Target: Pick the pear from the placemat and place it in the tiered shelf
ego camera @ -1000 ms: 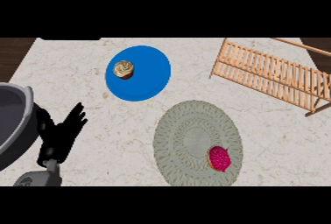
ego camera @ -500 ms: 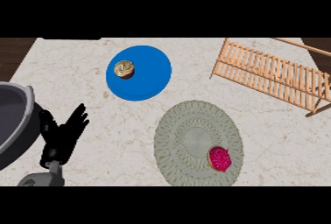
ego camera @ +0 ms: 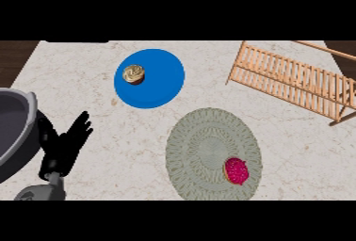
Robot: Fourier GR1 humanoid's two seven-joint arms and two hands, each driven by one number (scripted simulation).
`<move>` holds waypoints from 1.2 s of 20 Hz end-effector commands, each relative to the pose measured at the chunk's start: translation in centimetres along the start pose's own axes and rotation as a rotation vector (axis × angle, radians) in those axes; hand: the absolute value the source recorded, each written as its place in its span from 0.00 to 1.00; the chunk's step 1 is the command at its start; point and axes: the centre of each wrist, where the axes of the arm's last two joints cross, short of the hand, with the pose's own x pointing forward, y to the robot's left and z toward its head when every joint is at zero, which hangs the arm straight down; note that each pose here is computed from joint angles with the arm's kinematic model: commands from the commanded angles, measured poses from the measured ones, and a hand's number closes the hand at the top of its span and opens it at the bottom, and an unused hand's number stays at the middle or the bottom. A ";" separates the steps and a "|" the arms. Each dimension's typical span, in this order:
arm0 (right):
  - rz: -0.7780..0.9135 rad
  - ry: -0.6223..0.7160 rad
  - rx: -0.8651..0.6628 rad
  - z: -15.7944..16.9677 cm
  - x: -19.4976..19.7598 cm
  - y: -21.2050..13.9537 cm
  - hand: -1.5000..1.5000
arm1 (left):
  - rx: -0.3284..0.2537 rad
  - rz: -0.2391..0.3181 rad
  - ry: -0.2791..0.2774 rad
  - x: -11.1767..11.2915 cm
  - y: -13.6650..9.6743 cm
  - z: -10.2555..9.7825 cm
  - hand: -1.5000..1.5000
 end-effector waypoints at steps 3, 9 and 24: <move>0.028 -0.002 0.020 -0.5 0.3 -0.8 1.00 | 0.007 0.007 0.001 -1.1 -0.6 0.6 0.50; -0.163 0.082 -0.074 -0.2 0.5 -0.4 0.00 | 0.005 0.006 0.019 0.0 -0.6 0.3 0.50; -0.679 0.135 -0.248 -0.9 -0.8 -5.1 0.00 | -0.018 0.013 0.000 0.0 -1.9 0.6 0.50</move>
